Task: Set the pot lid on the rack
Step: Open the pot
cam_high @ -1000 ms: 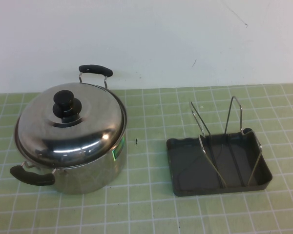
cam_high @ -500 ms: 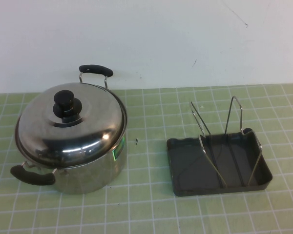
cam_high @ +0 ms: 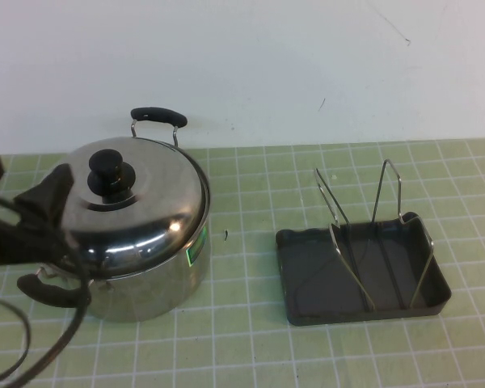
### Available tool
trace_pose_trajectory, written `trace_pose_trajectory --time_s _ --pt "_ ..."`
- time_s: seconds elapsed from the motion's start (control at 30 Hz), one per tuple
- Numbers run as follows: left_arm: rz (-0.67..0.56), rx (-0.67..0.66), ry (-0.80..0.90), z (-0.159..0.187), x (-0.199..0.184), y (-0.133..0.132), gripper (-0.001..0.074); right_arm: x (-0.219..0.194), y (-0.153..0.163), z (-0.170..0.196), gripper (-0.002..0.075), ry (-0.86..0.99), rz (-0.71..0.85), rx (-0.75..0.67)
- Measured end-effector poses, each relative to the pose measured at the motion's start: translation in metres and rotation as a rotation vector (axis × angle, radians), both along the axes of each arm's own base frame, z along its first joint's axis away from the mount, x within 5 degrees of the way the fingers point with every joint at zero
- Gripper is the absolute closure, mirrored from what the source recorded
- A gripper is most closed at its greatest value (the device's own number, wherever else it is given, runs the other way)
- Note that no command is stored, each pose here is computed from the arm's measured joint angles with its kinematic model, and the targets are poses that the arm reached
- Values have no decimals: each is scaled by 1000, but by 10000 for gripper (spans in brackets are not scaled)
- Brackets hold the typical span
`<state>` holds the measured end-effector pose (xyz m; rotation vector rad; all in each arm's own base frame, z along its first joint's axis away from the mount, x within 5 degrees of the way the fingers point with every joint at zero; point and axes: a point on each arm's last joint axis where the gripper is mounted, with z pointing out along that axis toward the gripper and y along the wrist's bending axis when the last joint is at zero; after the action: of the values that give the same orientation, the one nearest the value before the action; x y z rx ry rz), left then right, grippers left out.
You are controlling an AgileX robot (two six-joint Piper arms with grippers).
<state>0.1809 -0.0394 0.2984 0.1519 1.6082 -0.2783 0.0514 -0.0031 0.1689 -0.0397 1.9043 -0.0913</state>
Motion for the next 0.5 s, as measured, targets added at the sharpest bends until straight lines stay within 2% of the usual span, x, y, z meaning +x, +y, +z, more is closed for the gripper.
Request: trace_pose_trajectory --time_s 0.2,0.5 --pt "-79 -26 -5 -15 46 -15 158 0 0 0 655 0 0 0" --pt "-103 -21 70 -40 108 -27 175 0 0 0 655 2 0 -1"
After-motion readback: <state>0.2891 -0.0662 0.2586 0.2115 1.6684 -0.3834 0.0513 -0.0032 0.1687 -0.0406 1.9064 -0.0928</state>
